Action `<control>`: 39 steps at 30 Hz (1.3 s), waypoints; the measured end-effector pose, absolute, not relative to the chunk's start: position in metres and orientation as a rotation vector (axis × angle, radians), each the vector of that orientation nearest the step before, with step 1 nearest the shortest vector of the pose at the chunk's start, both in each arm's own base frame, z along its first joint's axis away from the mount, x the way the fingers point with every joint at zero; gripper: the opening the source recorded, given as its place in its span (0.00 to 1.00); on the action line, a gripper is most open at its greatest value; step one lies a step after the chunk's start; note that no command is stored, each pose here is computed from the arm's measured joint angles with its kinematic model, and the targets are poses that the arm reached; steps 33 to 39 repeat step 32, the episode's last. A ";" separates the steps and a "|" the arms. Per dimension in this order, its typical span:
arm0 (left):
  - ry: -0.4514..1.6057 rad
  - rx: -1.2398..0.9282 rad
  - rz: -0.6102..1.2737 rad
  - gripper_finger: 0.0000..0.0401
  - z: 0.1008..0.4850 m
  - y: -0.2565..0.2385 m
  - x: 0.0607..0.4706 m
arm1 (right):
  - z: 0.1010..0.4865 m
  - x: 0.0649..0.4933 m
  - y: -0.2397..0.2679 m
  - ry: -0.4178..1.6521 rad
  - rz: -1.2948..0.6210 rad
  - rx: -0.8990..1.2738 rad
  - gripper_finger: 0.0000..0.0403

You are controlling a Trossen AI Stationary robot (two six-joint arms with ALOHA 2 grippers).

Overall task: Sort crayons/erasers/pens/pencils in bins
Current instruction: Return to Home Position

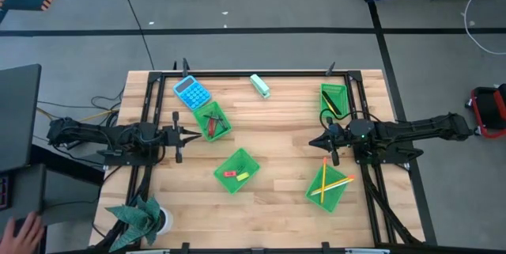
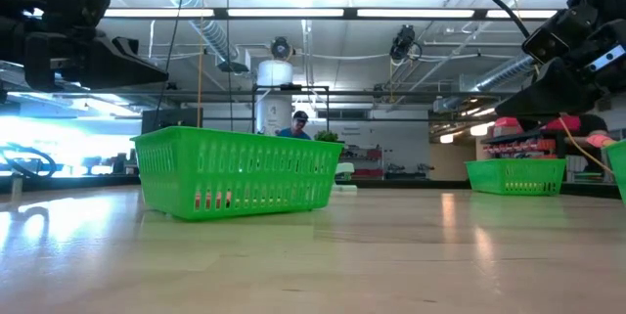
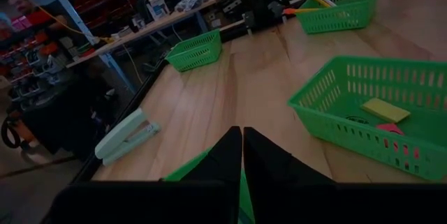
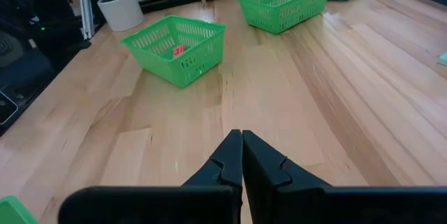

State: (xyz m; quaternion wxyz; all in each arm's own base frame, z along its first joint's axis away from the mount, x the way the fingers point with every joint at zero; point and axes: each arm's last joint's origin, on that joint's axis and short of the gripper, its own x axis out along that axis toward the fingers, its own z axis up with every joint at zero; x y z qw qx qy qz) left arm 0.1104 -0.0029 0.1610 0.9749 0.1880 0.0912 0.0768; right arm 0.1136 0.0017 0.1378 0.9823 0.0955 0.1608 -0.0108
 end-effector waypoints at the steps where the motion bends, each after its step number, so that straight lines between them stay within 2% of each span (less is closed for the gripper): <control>1: 0.184 0.379 0.155 0.06 0.161 -0.003 0.110 | 0.138 0.114 0.002 0.324 -0.022 0.192 0.03; 10: 0.184 0.379 0.155 0.09 0.161 -0.003 0.110 | 0.138 0.114 0.002 0.324 -0.022 0.192 0.03; 20: 0.184 0.379 0.155 0.06 0.161 -0.003 0.110 | 0.138 0.114 0.002 0.324 -0.022 0.192 0.03; 39: 0.184 0.379 0.155 0.09 0.161 -0.003 0.110 | 0.138 0.114 0.002 0.324 -0.022 0.192 0.03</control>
